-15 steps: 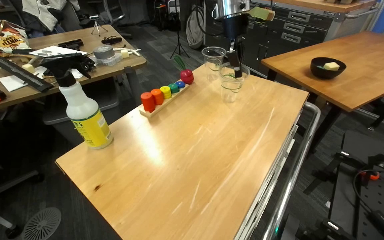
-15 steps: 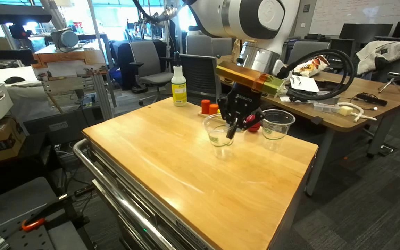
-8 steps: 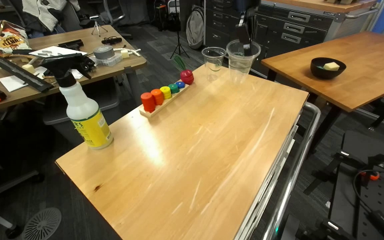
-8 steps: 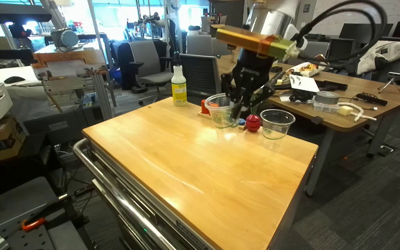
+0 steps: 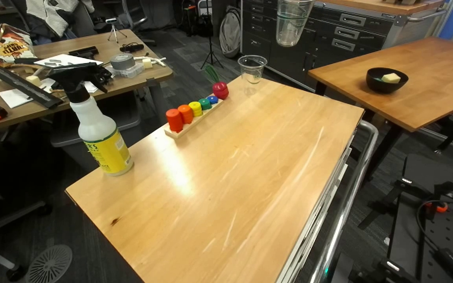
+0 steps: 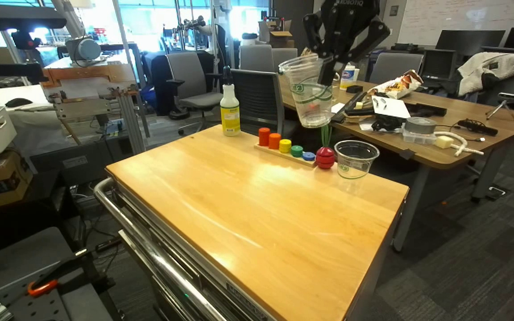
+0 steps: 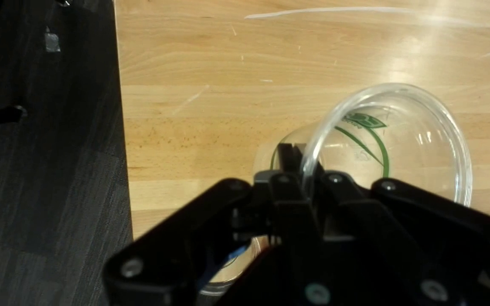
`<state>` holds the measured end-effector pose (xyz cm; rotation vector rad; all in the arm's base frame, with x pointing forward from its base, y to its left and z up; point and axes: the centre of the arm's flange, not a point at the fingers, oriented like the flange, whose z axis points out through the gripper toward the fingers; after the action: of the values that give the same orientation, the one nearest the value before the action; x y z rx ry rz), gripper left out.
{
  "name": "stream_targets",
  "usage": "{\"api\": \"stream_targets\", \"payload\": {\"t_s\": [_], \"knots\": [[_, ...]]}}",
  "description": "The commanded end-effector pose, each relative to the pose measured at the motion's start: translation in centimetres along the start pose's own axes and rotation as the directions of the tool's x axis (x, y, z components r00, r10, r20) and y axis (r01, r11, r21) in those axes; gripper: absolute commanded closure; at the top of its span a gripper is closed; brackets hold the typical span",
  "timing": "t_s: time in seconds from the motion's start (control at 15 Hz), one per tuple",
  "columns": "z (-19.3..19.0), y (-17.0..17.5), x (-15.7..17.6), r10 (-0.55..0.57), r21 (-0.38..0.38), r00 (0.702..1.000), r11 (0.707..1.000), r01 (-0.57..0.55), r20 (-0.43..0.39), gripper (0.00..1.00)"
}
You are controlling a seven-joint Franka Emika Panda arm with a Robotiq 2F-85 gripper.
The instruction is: Stack the three clear plastic cups together
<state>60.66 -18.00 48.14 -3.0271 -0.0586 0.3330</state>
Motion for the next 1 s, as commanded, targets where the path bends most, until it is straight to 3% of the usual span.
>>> {"api": "stream_targets", "payload": {"t_s": [0.0,0.53,0.93], "knots": [[-3.9,1.8,4.9,0.027,0.004,0.999,1.000,-0.027,0.033,0.99],[-3.0,5.4,11.3,0.043,-0.007,0.999,0.999,-0.043,-0.026,0.99],[-2.0,6.3,13.3,0.040,0.030,0.999,0.999,-0.040,-0.014,0.99]]}}
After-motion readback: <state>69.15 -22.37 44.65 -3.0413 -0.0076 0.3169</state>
